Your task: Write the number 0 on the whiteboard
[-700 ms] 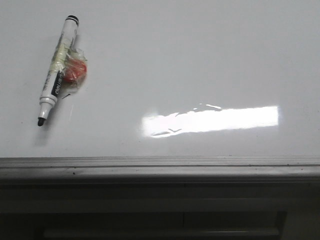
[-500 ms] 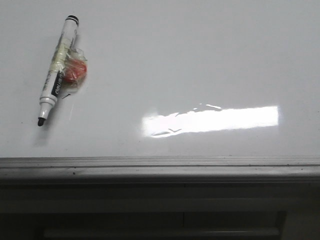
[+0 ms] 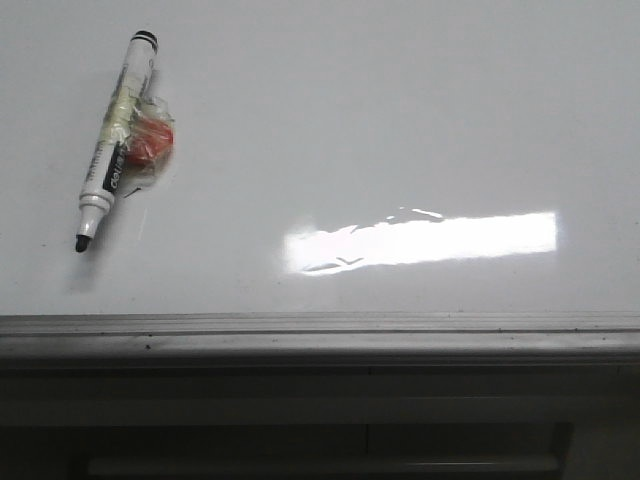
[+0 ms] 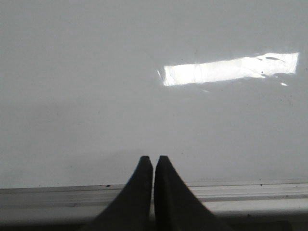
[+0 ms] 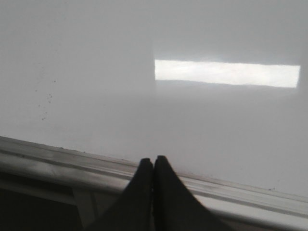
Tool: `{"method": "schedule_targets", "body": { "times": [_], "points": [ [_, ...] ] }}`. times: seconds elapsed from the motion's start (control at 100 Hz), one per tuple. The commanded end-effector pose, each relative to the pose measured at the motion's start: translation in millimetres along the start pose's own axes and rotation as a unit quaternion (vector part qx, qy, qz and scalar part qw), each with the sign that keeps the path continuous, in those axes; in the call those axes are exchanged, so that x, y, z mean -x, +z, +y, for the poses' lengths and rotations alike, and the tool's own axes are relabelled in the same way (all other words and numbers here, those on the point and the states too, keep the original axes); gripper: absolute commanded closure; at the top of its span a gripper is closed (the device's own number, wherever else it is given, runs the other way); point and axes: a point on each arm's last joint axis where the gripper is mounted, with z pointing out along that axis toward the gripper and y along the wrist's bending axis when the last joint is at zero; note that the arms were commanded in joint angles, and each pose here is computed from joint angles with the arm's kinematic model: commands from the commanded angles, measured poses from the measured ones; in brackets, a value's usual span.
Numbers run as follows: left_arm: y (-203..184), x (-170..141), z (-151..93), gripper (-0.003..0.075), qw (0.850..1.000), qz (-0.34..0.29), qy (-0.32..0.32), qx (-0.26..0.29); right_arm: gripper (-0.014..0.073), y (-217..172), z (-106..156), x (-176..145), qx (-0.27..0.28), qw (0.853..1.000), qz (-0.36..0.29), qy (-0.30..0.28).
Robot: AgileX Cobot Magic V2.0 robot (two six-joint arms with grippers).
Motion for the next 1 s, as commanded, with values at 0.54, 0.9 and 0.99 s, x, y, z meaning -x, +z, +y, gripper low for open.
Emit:
{"method": "schedule_targets", "body": {
  "times": [0.54,0.9,0.99],
  "points": [
    [-1.6,13.2,-6.2,0.0740,0.928,-0.100,-0.350,-0.075,0.0652,-10.4,4.6,38.1,0.037,0.970,-0.234,0.054],
    [-3.4,19.7,-3.1,0.0740,0.862,-0.124,-0.484,-0.089,0.0652,-17.1,-0.4,51.2,0.049,0.943,-0.279,0.174],
    [-5.3,24.9,0.6,0.0734,0.874,-0.151,-0.457,-0.075,0.0636,-21.8,-0.9,60.8,0.054,0.942,-0.279,0.181]
  ]
}}
